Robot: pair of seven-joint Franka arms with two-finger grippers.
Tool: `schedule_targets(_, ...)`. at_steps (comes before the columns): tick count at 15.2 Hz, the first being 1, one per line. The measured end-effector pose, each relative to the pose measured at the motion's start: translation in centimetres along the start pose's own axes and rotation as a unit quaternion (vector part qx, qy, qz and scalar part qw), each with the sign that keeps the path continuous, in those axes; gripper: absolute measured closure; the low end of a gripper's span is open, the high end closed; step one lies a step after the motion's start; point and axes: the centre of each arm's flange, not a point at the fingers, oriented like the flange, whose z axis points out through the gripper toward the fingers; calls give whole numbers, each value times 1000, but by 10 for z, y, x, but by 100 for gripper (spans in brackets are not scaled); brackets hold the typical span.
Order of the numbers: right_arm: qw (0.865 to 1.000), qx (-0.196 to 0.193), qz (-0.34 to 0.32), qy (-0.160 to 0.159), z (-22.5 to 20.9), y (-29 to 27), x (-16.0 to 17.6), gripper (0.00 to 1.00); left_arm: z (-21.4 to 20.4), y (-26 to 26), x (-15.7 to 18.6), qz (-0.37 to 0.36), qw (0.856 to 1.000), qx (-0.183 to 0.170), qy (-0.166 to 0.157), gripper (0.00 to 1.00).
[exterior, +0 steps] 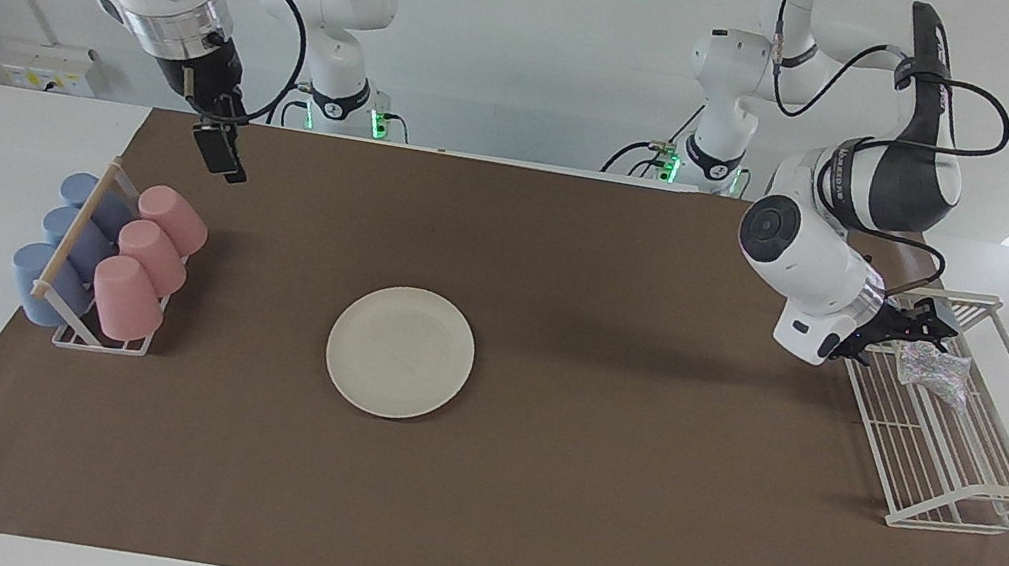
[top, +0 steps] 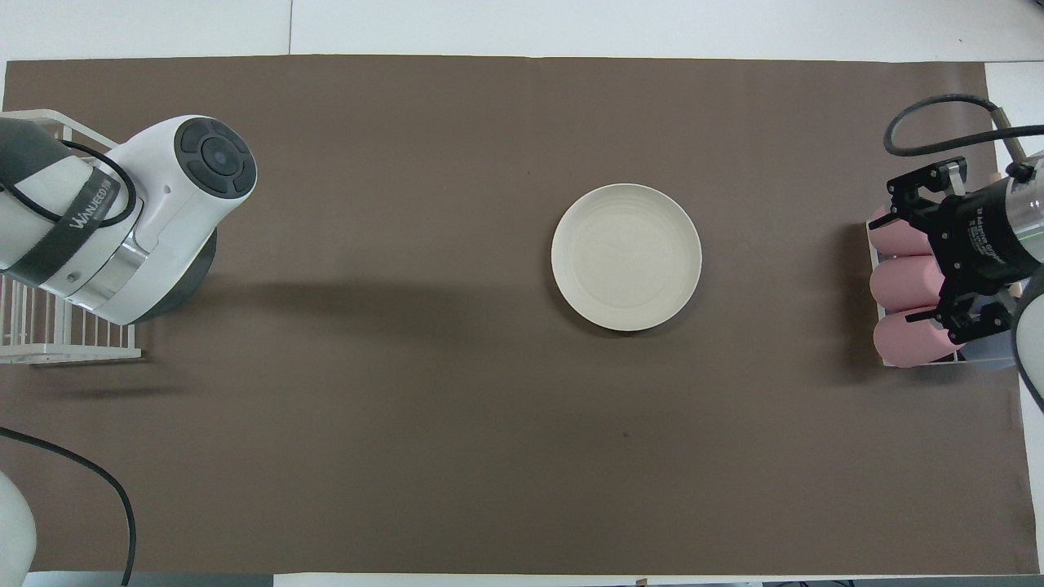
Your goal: Wipe plate with sponge
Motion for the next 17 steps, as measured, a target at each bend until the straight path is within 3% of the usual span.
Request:
schedule_targets(3, 998, -2, 55, 1, 2, -2, -31, 0, 20, 7, -5, -6, 1000, -2, -8, 0)
schedule_targets(7, 998, -5, 60, 4, 4, 0, -67, 0, 25, 7, -6, -8, 1000, -2, -12, 0)
schedule_targets(9, 998, -12, 60, 4, 11, 5, -71, 0, 27, 5, -5, -10, 1000, -2, -13, 0)
schedule_targets(12, 997, -16, 71, -37, 12, 8, -74, 0, 36, -2, -4, -17, 1000, -5, -13, 1)
schedule_targets(14, 996, -13, 76, -47, 10, 8, -74, 0, 42, -6, -4, -21, 1000, -7, -15, 4)
schedule_targets(15, 996, -11, 77, -48, 10, 8, -73, 0, 43, -7, -4, -21, 1000, -8, -15, 11)
schedule_targets(17, 995, -10, 87, -48, 9, 8, -68, 0, 43, -7, -3, -21, 1000, -8, -14, 15)
